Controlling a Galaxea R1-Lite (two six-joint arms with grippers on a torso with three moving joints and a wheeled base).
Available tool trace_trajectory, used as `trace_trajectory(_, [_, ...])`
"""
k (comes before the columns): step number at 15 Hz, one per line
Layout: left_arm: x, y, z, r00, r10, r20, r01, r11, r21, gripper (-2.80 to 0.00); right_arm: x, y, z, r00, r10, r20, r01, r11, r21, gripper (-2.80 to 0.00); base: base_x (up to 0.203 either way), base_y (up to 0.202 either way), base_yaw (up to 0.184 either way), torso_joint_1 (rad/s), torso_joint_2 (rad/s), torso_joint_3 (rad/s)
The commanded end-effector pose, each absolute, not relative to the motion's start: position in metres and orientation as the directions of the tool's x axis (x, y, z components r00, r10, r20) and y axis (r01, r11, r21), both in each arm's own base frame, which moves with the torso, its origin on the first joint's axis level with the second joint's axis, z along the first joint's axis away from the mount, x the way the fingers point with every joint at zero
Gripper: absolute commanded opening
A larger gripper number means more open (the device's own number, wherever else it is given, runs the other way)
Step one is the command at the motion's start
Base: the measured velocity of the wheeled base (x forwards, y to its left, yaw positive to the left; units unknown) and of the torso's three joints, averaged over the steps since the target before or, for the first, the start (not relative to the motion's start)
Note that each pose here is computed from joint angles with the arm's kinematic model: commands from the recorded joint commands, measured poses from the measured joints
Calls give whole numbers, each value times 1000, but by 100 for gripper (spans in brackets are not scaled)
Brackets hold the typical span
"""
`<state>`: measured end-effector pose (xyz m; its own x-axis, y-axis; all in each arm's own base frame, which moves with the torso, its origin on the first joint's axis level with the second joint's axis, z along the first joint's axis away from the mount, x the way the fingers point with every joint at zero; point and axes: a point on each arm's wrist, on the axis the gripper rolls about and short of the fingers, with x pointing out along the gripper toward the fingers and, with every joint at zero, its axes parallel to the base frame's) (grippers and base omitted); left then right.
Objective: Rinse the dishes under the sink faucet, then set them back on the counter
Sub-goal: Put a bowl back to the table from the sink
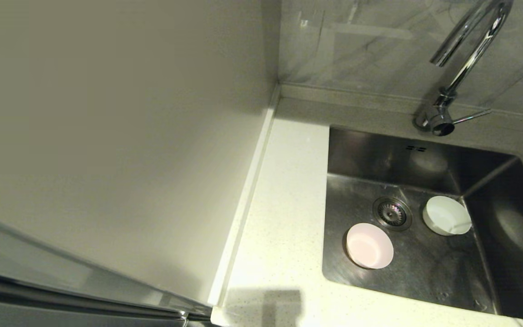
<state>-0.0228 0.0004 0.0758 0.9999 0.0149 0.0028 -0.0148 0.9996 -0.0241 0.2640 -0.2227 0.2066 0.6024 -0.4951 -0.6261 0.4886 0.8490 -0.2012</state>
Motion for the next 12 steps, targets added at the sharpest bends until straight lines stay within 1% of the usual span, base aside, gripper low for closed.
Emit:
trace_trajectory(1, [-23, 0, 76, 1000, 15, 6, -15, 1000, -25, -280, 265, -223, 206, 602, -494, -627, 487, 850, -202, 0, 0, 0, 0, 0, 0, 0])
trace_trajectory(5, [-23, 0, 76, 1000, 15, 6, -15, 1000, -25, -280, 264, -222, 217, 629, -519, -578, 498, 841, -212, 0, 0, 0, 0, 0, 0, 0])
trace_trajectory(7, [-23, 0, 76, 1000, 14, 6, -14, 1000, -25, -280, 257, -213, 236, 663, -532, -527, 509, 836, -204, 0, 0, 0, 0, 0, 0, 0])
trace_trajectory(8, [-23, 0, 76, 1000, 15, 6, -15, 1000, -25, -280, 256, -199, 247, 694, -521, -497, 501, 845, -187, 0, 0, 0, 0, 0, 0, 0])
trace_trajectory(10, [-23, 0, 76, 1000, 15, 6, -15, 1000, -25, -280, 259, -162, 262, 764, -454, -458, 431, 888, -161, 0, 0, 0, 0, 0, 0, 0])
trace_trajectory(12, [-23, 0, 76, 1000, 15, 6, -15, 1000, -25, -280, 264, -125, 263, 813, -360, -457, 324, 933, -157, 0, 0, 0, 0, 0, 0, 0])
